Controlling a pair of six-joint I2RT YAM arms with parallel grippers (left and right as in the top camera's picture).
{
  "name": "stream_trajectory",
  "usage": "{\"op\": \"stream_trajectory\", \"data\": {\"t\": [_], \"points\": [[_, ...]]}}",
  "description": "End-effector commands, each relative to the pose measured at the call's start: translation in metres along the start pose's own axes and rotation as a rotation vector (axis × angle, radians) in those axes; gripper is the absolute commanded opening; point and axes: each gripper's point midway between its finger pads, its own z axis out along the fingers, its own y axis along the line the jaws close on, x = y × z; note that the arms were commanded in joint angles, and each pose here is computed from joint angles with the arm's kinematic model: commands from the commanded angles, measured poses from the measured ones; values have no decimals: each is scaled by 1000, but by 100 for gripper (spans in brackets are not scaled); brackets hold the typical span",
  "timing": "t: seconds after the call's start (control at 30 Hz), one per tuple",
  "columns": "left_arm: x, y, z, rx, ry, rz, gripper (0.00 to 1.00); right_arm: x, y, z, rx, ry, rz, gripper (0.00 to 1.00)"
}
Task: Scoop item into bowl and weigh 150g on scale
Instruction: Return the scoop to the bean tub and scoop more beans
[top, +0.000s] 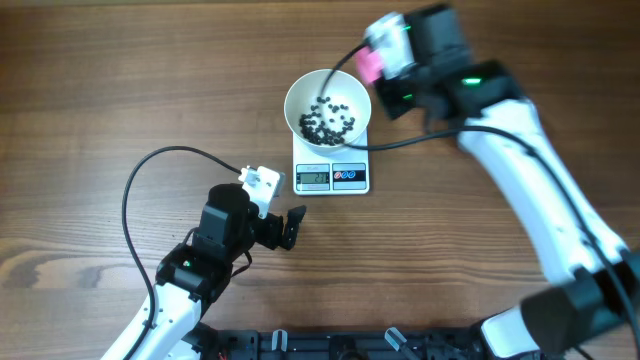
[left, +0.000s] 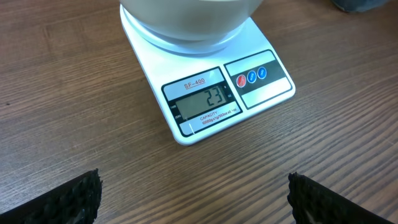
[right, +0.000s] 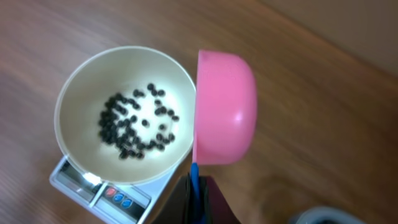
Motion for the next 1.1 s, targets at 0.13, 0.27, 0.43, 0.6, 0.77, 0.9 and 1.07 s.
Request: {"op": "stream_trajectory", "data": {"t": [0.13, 0.27, 0.43, 0.6, 0.77, 0.9, 1.07], "points": [[0, 3, -1, -12, -5, -12, 100, 103, -136, -76, 314, 220, 357, 4], [0, 3, -1, -12, -5, -12, 100, 149, -157, -45, 355, 425, 403, 4], [0, 3, -1, -12, -5, -12, 100, 186, -162, -10, 356, 606, 417, 4], [0, 3, -1, -12, -5, -13, 100, 192, -183, 3, 454, 622, 417, 4], [0, 3, -1, -12, -5, -12, 100, 204, -190, 19, 474, 675, 400, 4], [0, 3, -1, -12, -5, -12, 100, 209, -177, 35, 376, 687, 400, 4], [0, 3, -1, -12, -5, -12, 100, 199, -148, 49, 153, 623, 431, 4]]}}
